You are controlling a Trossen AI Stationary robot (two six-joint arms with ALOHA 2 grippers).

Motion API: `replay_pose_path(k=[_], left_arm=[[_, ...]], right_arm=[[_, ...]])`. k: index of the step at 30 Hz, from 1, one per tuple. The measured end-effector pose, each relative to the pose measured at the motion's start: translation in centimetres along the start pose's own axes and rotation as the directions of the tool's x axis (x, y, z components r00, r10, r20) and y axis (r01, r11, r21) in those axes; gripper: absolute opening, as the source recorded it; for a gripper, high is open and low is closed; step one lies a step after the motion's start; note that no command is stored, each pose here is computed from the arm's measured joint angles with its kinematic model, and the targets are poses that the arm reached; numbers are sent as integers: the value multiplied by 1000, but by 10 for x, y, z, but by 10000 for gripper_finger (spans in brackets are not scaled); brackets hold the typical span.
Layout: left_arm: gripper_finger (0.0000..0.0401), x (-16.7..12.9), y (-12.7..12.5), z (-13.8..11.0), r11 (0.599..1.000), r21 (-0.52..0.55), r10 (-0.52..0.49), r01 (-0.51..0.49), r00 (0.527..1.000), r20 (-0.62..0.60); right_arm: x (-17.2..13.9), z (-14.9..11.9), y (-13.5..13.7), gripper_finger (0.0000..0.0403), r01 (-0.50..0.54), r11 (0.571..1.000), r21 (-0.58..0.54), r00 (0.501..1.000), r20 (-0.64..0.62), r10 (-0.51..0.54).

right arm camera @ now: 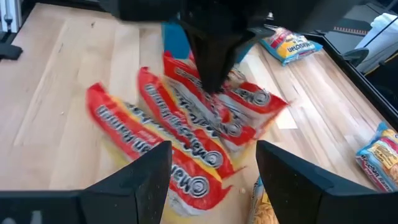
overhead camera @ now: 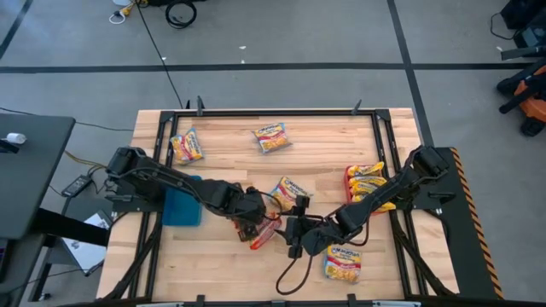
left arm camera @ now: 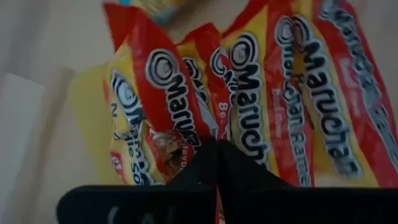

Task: Sort Maruchan noodles
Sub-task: Adjust the red noodle packs in the yellow bin

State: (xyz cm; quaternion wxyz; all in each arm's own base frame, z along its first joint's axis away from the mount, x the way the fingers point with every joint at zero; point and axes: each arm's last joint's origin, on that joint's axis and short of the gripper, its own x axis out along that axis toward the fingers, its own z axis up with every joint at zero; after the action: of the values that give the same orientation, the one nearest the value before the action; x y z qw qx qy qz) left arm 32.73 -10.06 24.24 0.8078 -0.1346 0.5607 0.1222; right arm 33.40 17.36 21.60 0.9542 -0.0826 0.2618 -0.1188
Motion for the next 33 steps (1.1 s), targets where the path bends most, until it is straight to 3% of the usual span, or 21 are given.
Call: replay_pose_path(k=[6,12,18,23,31,33], left_arm=[[3,-22,2,1,996,-12,-85,85,996,42],[2,-30,1,0,993,-33,-108,110,992,70],[2,-11,-6,-12,981,-100,-159,163,986,47],[10,14,5,-25,976,-180,-125,126,992,17],[63,6,6,-20,993,-80,-80,87,993,90],[79,0,7,-17,994,-65,-84,91,991,102]], right_arm=[[-1,-1,1,240,-3,1000,-8,1000,-5,3],[-1,-2,1,240,-2,1000,-10,1000,-12,2],[-1,-2,1,240,-5,1000,-13,1000,-16,5],[-1,-2,1,240,-5,1000,-12,1000,-16,5],[0,-1,0,240,-8,1000,-4,1000,-10,8],[1,1,1,240,-48,999,13,999,-1,48]])
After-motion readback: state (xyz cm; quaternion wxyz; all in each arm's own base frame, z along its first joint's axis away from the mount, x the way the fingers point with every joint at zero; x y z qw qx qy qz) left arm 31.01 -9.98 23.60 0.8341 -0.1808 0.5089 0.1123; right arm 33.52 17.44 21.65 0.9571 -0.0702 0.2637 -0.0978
